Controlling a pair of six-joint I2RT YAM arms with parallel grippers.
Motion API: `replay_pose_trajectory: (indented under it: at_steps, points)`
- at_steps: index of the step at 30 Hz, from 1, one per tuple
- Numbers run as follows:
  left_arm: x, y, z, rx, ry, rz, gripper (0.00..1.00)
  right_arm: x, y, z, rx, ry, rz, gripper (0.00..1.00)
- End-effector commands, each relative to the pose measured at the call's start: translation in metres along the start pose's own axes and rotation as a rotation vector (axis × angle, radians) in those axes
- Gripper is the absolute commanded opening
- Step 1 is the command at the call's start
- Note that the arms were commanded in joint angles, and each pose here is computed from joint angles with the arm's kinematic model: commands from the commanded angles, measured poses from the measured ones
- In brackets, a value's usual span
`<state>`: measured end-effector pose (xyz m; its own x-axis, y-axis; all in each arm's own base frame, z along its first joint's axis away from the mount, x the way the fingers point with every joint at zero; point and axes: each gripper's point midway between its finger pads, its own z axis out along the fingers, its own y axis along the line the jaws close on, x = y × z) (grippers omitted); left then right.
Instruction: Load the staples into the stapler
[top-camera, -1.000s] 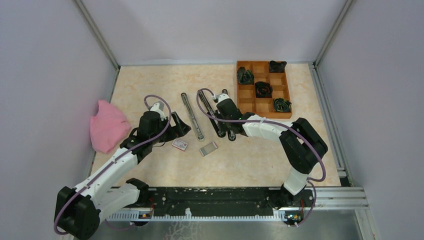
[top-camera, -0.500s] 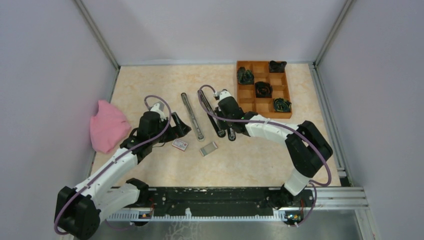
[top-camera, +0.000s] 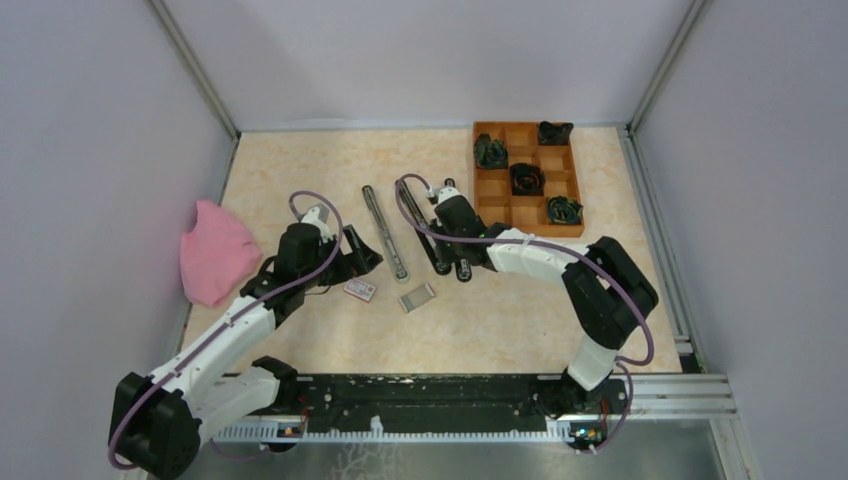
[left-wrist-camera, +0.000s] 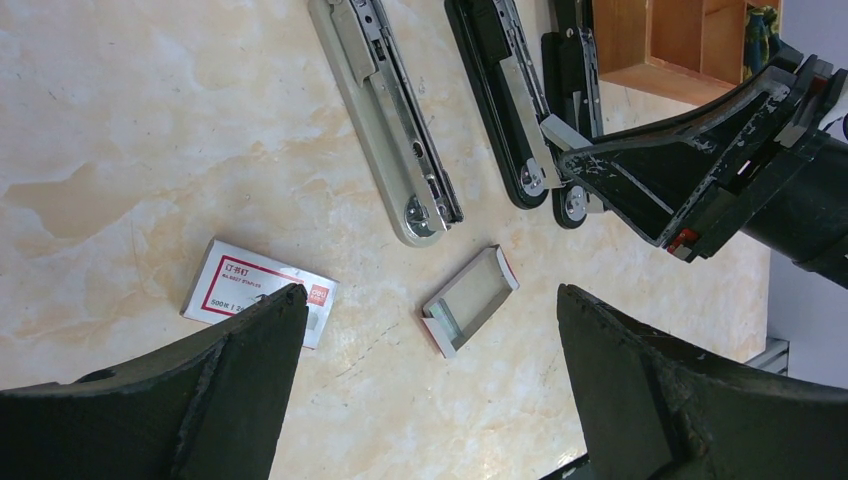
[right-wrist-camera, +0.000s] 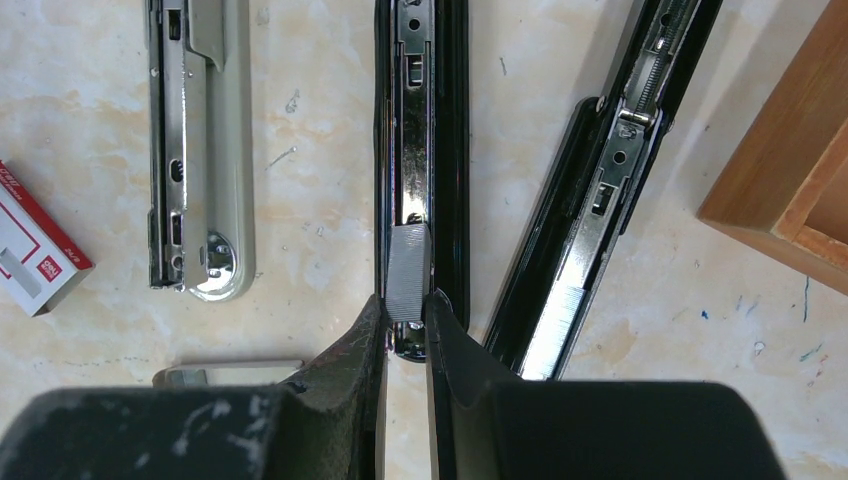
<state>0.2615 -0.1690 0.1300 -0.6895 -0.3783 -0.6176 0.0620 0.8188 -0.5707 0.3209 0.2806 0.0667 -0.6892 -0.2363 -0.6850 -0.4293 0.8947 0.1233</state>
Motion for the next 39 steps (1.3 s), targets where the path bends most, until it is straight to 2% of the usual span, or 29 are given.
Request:
replay_pose_trajectory:
  at_steps: [1, 19, 24, 34, 39]
  points:
    - [-0.002, -0.003, 0.001, 0.022, -0.012, -0.012, 0.99, -0.024, 0.001, 0.000, 0.004, -0.054, 0.029, 0.00]
    - [-0.001, -0.003, 0.002, 0.028, -0.005, -0.013, 0.99, -0.016, 0.002, 0.010, 0.007, -0.007, 0.037, 0.00]
    - [-0.001, -0.003, 0.001, 0.029, -0.005, -0.014, 0.99, -0.018, 0.001, 0.011, 0.012, -0.004, 0.038, 0.03]
    - [0.000, -0.005, 0.002, 0.038, -0.001, -0.017, 0.99, -0.021, 0.003, 0.005, 0.002, -0.003, 0.032, 0.23]
    - [0.000, -0.006, 0.002, 0.042, 0.001, -0.018, 0.99, -0.024, 0.004, 0.002, 0.000, -0.007, 0.030, 0.27]
